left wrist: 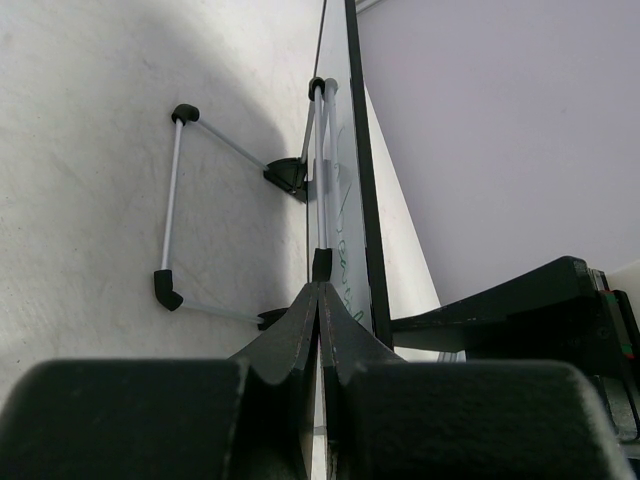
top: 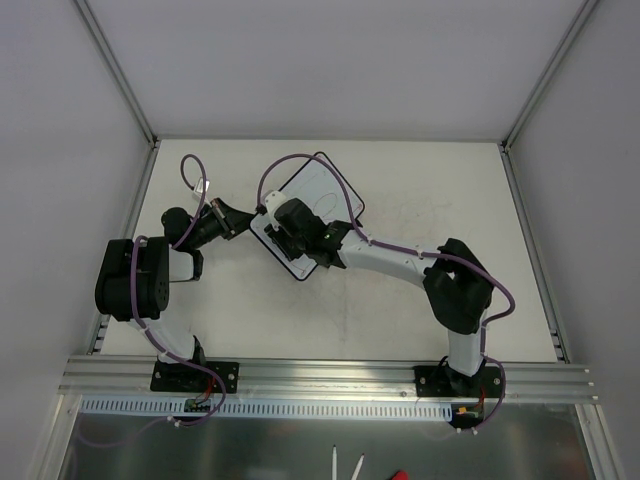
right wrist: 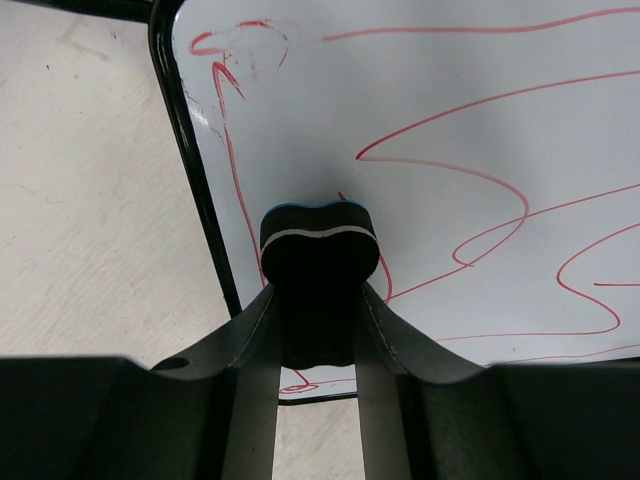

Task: Erase the whiteboard
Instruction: Erase the whiteboard at the whiteboard stand.

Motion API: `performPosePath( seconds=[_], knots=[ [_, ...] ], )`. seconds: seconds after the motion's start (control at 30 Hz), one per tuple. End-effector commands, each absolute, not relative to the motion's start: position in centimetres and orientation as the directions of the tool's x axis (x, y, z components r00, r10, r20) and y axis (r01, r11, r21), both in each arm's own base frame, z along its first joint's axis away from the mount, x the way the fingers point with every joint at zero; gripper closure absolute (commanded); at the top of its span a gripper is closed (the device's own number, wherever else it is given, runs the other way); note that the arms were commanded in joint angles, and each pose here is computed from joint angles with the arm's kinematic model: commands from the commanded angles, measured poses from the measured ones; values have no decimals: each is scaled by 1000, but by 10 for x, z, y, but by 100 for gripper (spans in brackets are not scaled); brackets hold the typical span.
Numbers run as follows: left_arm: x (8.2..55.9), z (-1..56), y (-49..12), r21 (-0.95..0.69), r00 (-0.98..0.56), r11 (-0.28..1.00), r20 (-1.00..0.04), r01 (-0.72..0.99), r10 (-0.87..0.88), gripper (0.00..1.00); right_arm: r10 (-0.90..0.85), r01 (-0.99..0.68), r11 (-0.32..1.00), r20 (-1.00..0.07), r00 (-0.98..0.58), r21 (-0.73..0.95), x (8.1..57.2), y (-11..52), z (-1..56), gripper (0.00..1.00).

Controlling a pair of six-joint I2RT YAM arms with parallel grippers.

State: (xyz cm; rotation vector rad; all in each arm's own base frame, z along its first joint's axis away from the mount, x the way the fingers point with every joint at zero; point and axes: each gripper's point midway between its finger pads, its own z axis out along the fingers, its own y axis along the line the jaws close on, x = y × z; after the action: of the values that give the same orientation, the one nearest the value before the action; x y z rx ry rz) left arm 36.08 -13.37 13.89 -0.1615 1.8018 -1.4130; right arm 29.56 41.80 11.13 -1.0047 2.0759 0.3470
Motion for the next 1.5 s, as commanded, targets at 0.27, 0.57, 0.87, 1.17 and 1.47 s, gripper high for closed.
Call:
performPosePath(
  seconds=[0.27,0.57,0.87,1.17,1.47],
  knots=[
    [354,185,-145,-720,-527,340,-682,604,-507,100,-531,-757,650,-754,-387,-69,295,423,126,100],
    [354,184,-145,-718,-528,342,-685,607,-501,100,-484,-757,651,-799,-357,-56,308,443,162,100],
    [354,183,-145,-719,-529,342,-685,606,-501,100,-472,-766,641,-810,-348,-44,313,457,170,100],
    [354,182,-145,-720,-531,343,-683,603,-501,100,-456,-778,628,-813,-362,-5,311,468,169,100],
    [355,181,-145,-722,-534,342,-682,601,-500,100,-480,-800,600,-792,-377,18,301,467,153,100]
  ],
)
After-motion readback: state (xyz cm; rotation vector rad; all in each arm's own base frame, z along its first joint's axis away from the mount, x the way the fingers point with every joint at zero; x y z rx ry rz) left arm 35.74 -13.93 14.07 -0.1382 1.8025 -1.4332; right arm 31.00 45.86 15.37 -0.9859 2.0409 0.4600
